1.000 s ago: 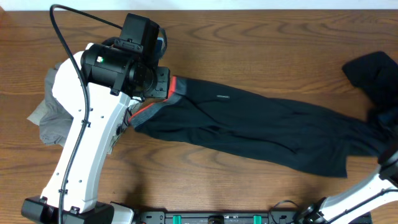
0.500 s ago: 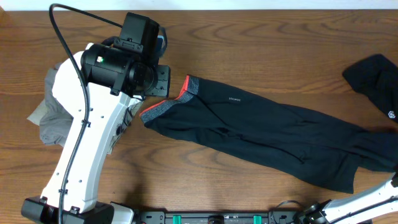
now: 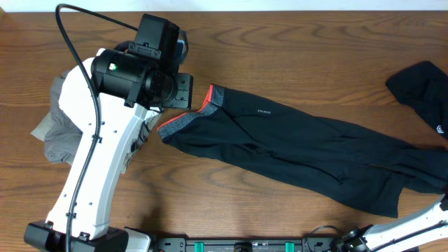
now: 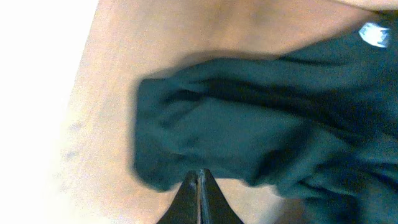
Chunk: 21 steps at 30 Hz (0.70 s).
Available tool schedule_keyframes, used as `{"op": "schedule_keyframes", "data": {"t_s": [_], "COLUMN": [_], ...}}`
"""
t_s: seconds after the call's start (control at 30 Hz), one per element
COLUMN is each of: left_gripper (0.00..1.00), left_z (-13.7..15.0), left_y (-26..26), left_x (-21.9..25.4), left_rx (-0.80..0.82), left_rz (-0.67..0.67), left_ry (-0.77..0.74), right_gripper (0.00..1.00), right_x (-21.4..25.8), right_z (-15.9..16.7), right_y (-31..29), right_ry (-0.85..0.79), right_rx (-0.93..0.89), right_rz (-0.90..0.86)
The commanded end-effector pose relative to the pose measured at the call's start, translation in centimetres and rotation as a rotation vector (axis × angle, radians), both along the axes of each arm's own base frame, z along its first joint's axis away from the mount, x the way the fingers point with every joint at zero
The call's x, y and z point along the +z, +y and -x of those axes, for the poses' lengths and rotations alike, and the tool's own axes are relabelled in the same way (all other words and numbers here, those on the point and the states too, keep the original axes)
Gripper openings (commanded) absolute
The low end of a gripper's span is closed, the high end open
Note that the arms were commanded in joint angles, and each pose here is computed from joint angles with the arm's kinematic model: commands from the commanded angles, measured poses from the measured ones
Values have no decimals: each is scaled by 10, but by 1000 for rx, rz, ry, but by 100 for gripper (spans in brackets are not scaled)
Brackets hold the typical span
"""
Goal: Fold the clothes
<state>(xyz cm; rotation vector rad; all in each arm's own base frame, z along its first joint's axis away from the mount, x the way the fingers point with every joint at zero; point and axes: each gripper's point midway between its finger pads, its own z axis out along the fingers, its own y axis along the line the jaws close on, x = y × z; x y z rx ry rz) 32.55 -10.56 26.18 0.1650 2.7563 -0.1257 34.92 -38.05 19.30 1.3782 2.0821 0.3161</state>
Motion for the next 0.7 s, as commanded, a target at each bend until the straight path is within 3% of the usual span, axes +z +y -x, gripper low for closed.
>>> {"op": "schedule_keyframes", "data": {"t_s": [0.0, 0.03, 0.13, 0.23, 0.37, 0.6, 0.63, 0.67], "left_gripper": [57, 57, 57, 58, 59, 59, 59, 59], "left_z": [-1, -1, -1, -1, -1, -1, -1, -1], "left_y": [1, 1, 1, 1, 1, 1, 1, 1], "left_x": [8, 8, 8, 8, 8, 8, 8, 8], "left_rx": [-3, -3, -3, -3, -3, -26, -27, -27], "left_rz": [-5, -5, -4, -5, -5, -14, -15, -14], "left_ry": [-29, -29, -29, -29, -28, -31, -31, -32], "right_gripper": [18, 35, 66, 72, 76, 78, 75, 57], "right_x": [54, 47, 15, -17, -75, -146, -150, -154], "right_z": [-3, 9, 51, 70, 101, 130, 129, 126], "right_y": [26, 25, 22, 26, 33, 37, 36, 36], "right_ry": [-86, -8, 253, 362, 505, 590, 583, 568], "right_rx": [81, 43, -89, -161, -222, -257, -257, -255], "right_rz": [24, 27, 26, -32, -98, -94, -87, -85]}}
